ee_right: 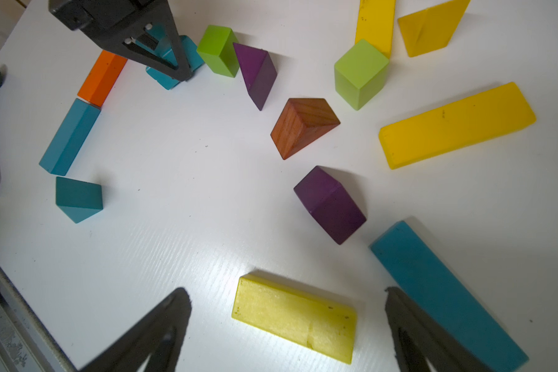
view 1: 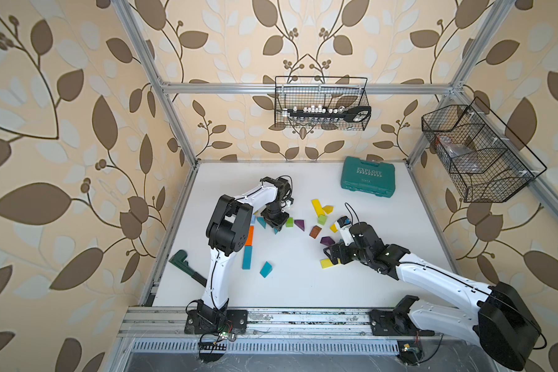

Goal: Assemble a small pinwheel with building blocks
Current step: Assemble the building block at the center of the board.

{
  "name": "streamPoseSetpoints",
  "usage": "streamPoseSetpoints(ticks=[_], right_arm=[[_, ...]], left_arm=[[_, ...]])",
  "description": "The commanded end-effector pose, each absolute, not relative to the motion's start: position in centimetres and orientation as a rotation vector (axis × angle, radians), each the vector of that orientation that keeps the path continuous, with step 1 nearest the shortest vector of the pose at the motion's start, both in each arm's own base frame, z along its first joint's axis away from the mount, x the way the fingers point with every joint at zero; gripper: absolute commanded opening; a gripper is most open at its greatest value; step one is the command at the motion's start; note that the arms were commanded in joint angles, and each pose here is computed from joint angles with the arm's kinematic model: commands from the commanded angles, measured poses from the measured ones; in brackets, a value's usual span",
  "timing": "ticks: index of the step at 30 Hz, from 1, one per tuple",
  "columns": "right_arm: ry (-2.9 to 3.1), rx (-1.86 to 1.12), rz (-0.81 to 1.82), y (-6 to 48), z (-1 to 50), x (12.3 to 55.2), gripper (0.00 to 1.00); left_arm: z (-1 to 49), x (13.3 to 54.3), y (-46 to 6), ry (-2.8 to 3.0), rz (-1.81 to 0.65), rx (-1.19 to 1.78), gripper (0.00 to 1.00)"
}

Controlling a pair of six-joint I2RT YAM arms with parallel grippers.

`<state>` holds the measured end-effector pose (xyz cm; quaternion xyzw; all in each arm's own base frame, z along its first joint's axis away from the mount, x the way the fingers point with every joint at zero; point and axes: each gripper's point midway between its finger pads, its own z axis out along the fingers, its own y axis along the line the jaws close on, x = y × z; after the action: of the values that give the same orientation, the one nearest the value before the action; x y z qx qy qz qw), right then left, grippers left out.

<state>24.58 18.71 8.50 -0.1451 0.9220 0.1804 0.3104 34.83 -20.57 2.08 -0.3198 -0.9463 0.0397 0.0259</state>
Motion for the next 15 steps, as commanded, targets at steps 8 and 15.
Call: streamPoseSetpoints(ticks=[8,15], right_arm=[[2.442,-0.37,0.476,18.33,8.06,24.42,0.95],[2.441,-0.361,0.474,18.1,7.96,24.3,0.95]], left_arm=[[1.52,35.28,-20.85,-2.846,0.117,-1.121,0.2],[0.85,35.06,-20.79,-2.811,0.089,-1.162,0.24]])
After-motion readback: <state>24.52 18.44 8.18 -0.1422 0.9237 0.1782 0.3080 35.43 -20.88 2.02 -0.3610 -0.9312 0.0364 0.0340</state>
